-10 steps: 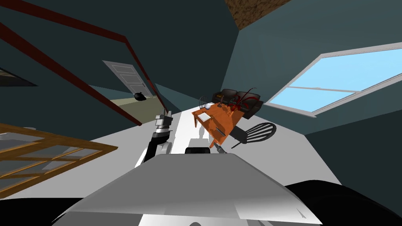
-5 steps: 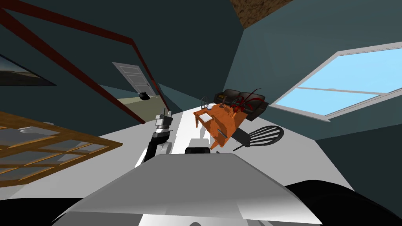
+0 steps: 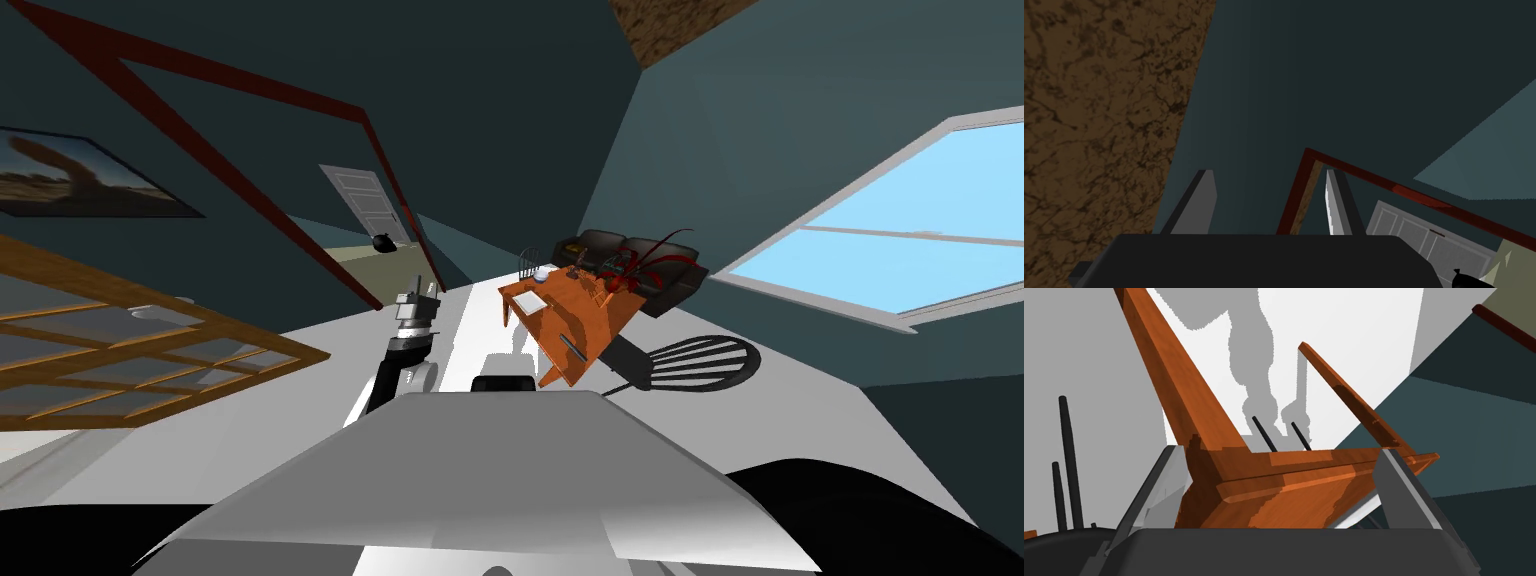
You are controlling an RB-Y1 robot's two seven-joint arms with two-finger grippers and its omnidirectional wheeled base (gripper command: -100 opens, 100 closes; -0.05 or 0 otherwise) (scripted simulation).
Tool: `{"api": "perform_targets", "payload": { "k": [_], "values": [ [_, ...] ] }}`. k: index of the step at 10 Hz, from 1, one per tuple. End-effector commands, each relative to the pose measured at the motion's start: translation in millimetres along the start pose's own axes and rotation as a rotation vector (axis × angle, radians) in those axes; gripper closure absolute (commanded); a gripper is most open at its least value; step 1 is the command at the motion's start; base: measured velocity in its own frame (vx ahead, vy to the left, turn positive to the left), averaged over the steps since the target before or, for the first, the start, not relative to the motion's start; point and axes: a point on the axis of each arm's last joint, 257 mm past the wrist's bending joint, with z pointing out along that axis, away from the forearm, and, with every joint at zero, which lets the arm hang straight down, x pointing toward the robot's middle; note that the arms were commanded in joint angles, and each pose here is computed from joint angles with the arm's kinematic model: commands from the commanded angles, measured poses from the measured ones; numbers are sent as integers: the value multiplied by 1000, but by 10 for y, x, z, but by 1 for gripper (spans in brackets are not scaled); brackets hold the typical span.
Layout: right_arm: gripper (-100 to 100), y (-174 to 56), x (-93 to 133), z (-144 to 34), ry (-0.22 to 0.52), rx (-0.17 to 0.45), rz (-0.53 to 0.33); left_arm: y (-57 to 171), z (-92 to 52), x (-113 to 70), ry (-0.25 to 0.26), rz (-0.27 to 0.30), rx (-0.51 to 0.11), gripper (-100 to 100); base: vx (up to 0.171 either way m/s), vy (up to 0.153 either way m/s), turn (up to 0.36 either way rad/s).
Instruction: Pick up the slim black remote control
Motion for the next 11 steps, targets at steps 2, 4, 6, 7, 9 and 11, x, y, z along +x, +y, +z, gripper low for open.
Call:
{"api": "perform_targets", "payload": {
  "k": [2,4,6,7,9,11],
  "values": [
    [-100,-349,168,-141,51,74,-39,0,0,0,0,0,0,0,48,5,116],
    [-100,-618,281,-265,91,129,-72,0,0,0,0,0,0,0,48,3,134],
    [-100,-1087,449,-522,161,222,-138,0,0,0,0,0,0,0,75,11,223],
    [-100,-1272,509,-642,192,258,-170,0,0,0,0,0,0,0,130,4,333],
    [-100,-1660,599,-906,250,333,-232,0,0,0,0,0,0,0,151,-9,271],
    [-100,-1956,649,-1139,300,389,-290,0,0,0,0,0,0,0,159,-5,361]
  ]
}}
